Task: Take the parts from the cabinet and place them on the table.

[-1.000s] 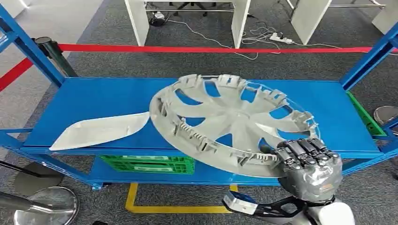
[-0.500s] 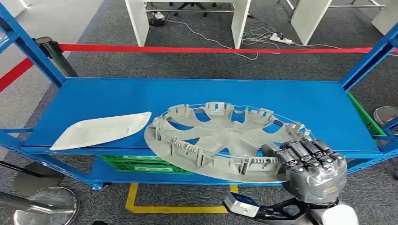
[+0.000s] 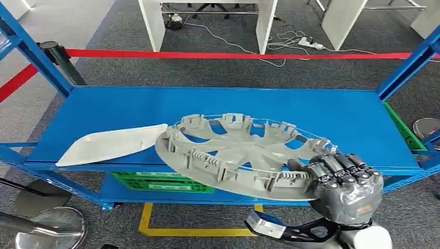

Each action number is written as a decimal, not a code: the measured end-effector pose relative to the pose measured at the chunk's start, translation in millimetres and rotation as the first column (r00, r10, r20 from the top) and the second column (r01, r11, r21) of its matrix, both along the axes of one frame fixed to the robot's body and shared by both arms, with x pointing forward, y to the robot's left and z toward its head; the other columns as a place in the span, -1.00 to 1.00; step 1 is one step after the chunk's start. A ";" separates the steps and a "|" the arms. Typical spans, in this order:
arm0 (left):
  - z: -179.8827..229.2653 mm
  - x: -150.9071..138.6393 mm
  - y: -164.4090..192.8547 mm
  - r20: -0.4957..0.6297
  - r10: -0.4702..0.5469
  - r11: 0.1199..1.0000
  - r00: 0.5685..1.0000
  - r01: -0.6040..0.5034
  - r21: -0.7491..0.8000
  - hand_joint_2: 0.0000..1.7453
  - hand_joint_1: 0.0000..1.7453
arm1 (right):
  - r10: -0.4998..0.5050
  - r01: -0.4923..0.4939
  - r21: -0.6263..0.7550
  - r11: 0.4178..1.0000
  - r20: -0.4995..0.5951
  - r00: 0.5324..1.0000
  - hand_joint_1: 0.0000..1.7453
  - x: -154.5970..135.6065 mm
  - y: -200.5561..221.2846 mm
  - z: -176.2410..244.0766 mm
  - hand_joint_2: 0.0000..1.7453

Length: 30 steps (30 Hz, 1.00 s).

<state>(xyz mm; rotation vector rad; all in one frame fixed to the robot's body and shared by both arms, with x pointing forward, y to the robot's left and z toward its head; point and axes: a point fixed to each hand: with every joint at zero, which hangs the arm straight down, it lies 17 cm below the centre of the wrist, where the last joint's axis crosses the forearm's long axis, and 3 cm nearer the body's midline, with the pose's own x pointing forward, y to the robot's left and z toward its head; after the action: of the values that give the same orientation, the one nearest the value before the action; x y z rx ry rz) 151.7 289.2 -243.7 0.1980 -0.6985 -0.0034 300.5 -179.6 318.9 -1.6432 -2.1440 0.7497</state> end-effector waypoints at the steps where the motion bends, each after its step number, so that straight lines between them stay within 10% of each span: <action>1: 0.0 -0.1 1.2 0.000 0.005 1.000 1.000 -0.005 0.004 1.00 -1.00 | -0.002 0.002 0.024 1.000 -0.007 1.000 1.00 1.0 0.4 -0.2 1.00; 30: 1.3 2.8 10.0 0.008 0.008 0.999 1.000 -0.008 0.033 1.00 -1.00 | 0.154 -0.143 0.135 0.980 -0.073 0.985 1.00 -4.0 49.6 -16.1 1.00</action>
<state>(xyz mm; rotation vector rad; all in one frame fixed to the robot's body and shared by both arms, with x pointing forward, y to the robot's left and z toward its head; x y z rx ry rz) 154.4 299.2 -242.4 0.2322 -0.7058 -0.0063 296.5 -129.9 302.8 -1.3752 -2.2242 0.6928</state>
